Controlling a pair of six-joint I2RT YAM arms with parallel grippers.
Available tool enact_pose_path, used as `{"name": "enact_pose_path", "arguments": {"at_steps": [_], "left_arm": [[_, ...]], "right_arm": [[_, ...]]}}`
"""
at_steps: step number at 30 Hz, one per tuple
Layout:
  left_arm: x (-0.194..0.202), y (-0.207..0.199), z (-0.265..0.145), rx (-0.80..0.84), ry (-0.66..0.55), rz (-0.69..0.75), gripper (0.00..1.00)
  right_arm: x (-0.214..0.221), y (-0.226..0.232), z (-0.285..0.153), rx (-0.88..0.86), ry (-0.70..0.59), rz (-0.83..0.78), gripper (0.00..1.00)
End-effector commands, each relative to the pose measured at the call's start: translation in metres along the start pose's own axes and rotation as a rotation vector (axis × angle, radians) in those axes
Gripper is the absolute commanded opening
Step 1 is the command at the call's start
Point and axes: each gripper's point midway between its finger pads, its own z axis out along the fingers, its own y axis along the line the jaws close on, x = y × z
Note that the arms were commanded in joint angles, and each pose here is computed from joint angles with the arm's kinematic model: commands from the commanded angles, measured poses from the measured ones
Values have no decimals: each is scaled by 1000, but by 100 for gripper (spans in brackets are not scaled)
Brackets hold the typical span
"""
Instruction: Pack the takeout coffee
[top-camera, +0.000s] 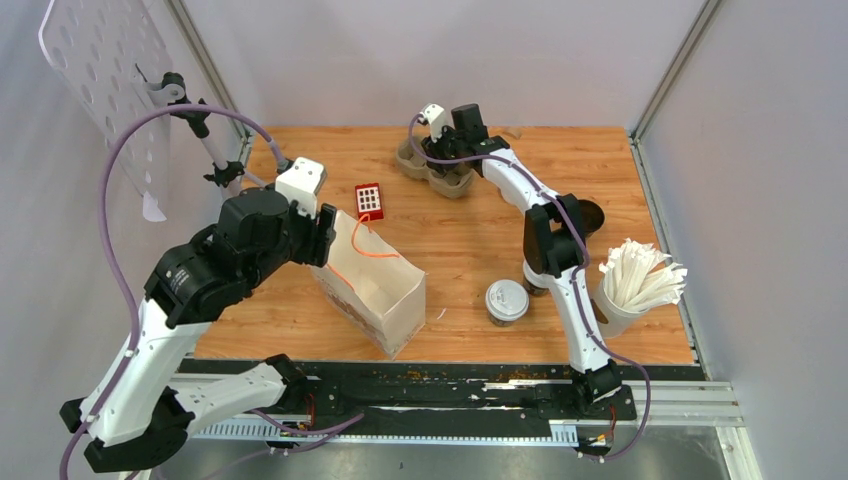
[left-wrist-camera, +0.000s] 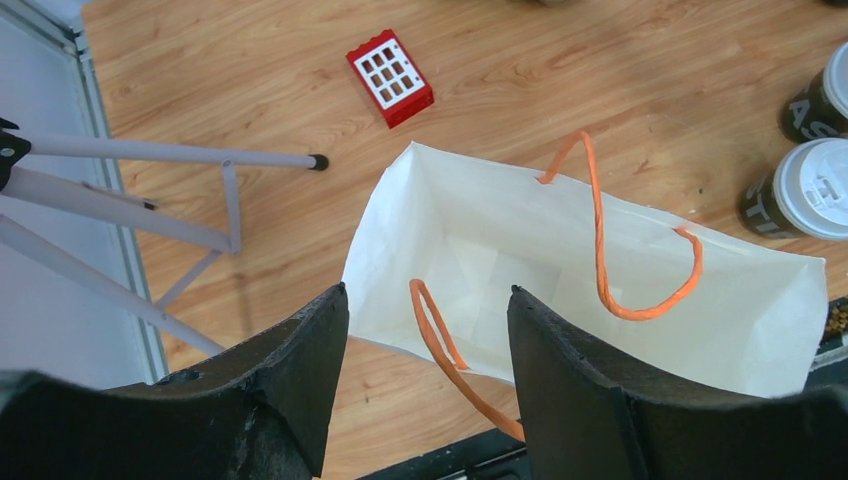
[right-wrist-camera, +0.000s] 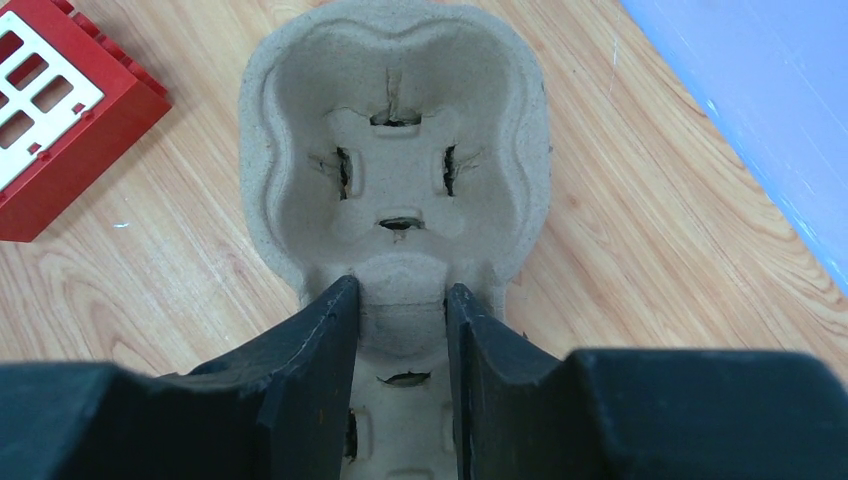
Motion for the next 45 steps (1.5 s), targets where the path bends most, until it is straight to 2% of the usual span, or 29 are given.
{"name": "enact_pose_path", "arguments": {"at_steps": [1, 10, 20, 25, 29, 36, 45], "left_arm": [[0, 6, 1, -42, 16, 8, 67], [13, 12, -2, -96, 106, -47, 68], [24, 17, -9, -127, 145, -80, 69], [25, 13, -9, -106, 153, -85, 70], [19, 7, -10, -66, 130, -91, 73], [-10, 3, -20, -27, 9, -170, 75], [-2, 3, -28, -12, 31, -174, 75]], "right_arm": [[-44, -3, -19, 19, -98, -48, 28], [-79, -12, -42, 68, -169, -54, 28], [-91, -14, -53, 86, -189, -45, 28], [-104, -16, -72, 117, -193, -13, 27], [-122, -20, -101, 165, -204, 41, 28], [-147, 8, -162, 129, -216, 153, 28], [-207, 86, -274, 29, -366, 310, 27]]}}
